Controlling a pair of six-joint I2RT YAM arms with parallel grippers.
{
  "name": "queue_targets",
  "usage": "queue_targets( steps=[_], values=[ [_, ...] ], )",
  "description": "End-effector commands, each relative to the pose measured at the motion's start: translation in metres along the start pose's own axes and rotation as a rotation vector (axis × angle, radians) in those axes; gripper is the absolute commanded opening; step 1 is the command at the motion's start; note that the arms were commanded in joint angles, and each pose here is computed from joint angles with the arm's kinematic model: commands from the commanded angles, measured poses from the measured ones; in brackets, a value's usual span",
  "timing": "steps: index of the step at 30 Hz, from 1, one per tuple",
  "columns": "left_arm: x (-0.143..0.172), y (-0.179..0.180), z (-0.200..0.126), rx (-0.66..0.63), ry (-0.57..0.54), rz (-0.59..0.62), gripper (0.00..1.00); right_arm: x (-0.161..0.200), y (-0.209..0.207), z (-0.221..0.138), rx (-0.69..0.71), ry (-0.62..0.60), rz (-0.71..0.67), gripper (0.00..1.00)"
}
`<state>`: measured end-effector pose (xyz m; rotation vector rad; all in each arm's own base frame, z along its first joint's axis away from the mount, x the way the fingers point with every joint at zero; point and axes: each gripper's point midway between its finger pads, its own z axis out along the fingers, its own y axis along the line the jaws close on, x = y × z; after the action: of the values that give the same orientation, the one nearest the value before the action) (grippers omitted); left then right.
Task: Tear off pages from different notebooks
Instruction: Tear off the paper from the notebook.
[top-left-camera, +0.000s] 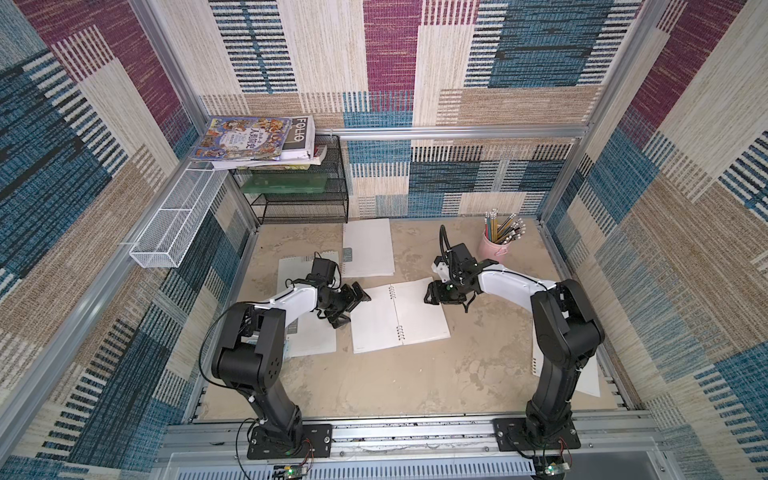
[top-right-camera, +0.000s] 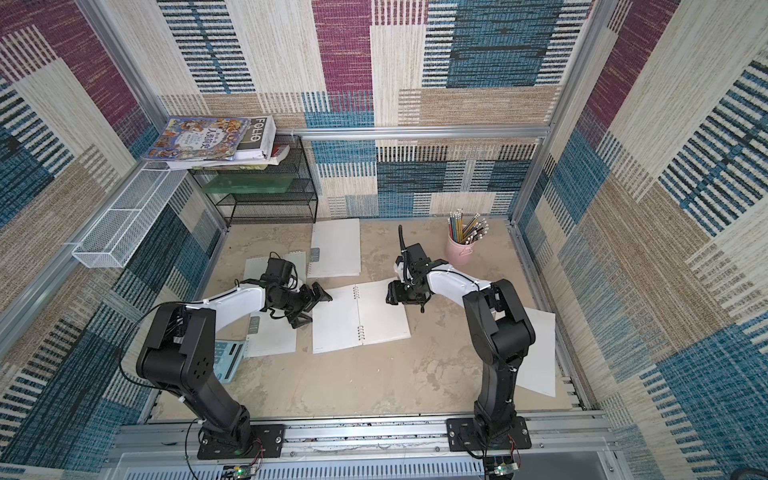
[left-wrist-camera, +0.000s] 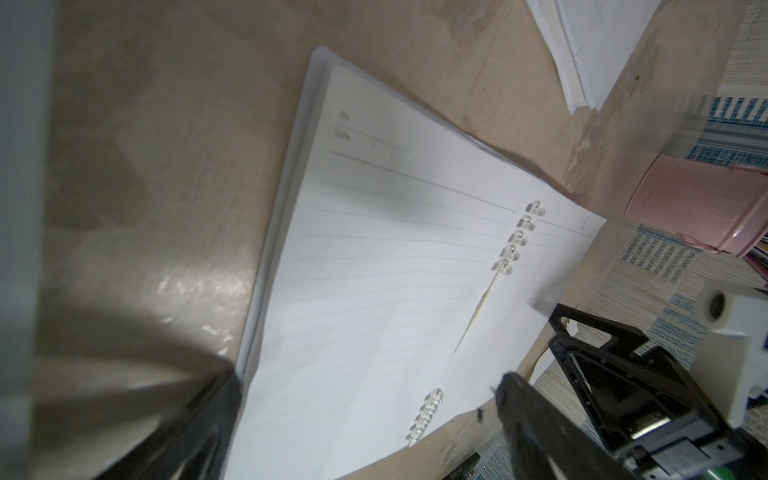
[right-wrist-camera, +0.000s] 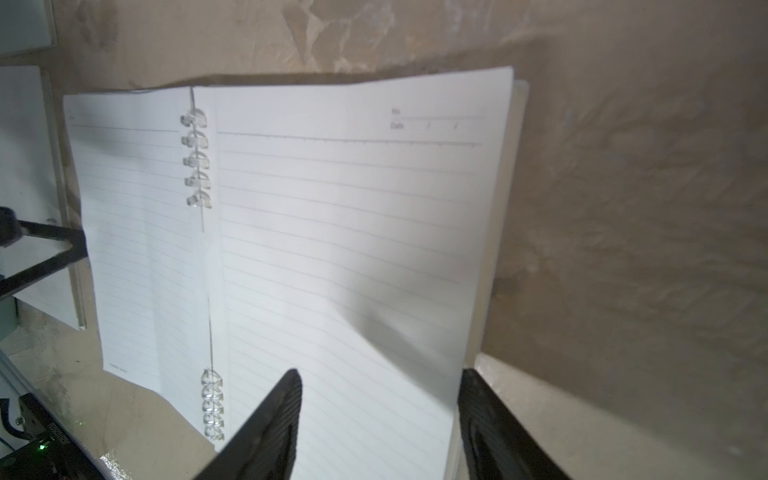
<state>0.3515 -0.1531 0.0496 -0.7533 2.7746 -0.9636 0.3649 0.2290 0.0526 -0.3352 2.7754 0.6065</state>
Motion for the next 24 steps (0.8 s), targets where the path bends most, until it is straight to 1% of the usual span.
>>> queue_targets(
  steps=[1,13,19,24],
  values=[
    [0.000,0.012,0.004,-0.045,-0.001,-0.009,0.99,-0.006,0.010,-0.006,-0.034,-0.023,-0.008,0.62],
    [0.001,0.012,0.008,-0.037,0.011,-0.013,0.99,-0.009,0.022,-0.013,-0.019,-0.027,-0.056,0.59],
    [0.001,0.013,0.008,-0.039,0.013,-0.012,0.99,-0.014,0.025,-0.021,0.017,-0.042,-0.082,0.58],
    [0.002,0.016,0.011,-0.046,0.021,-0.015,0.99,-0.018,0.034,-0.028,-0.019,-0.063,-0.098,0.57]
  ],
)
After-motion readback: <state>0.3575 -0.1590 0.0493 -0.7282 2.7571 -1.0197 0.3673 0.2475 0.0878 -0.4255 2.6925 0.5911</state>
